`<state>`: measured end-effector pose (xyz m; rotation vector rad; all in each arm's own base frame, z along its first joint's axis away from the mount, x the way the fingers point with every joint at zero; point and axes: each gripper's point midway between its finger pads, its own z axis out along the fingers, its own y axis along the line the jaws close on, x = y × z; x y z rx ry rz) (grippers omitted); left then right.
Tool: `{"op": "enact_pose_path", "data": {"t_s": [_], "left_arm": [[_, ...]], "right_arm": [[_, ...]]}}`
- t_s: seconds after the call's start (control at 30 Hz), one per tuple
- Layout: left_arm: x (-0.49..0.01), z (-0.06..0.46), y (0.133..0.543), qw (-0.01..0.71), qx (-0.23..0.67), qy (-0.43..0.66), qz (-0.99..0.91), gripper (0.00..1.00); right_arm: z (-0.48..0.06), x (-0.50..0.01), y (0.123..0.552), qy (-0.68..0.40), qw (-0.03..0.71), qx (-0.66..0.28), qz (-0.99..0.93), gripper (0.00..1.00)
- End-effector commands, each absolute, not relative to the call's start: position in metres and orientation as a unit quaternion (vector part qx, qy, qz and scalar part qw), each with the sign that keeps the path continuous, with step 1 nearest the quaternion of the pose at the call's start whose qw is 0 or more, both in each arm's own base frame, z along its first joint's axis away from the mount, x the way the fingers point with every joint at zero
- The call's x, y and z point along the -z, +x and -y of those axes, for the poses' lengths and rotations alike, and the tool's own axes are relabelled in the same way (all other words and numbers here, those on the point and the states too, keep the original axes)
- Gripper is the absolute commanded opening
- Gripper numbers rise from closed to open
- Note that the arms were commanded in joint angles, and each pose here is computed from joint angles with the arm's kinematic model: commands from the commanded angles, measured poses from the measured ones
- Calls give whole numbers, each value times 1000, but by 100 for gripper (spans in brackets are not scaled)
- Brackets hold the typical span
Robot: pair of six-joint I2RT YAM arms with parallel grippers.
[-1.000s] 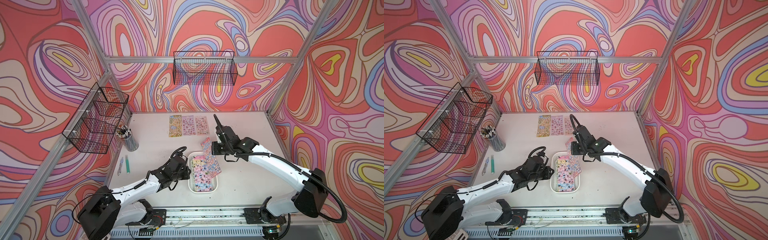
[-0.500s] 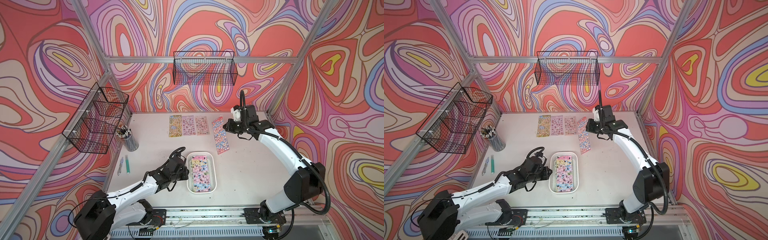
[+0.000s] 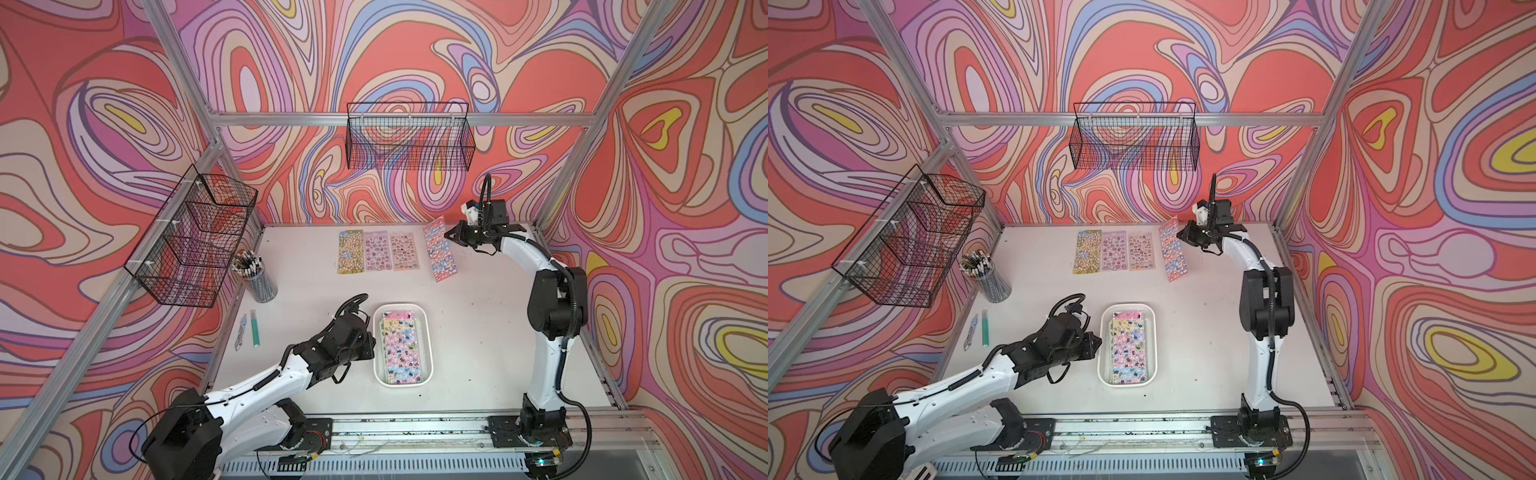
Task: Take the stickers out of the storage box
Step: Place the sticker at the center of the board.
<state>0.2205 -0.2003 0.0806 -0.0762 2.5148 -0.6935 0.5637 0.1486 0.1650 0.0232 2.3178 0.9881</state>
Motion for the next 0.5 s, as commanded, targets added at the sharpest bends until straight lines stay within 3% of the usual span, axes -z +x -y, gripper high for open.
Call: {"op": "enact_pose_path", "data": {"t_s": [0.0,0.47], "left_arm": [[-76,195,220,259,238,-32,-936,17],[-88,208,227,254,247,-21,-935,27]], "right_arm": [[-151,-165,582,-19,326,-403,-855,0],[-141,-94,643,5,342,-400,-850,0]]}}
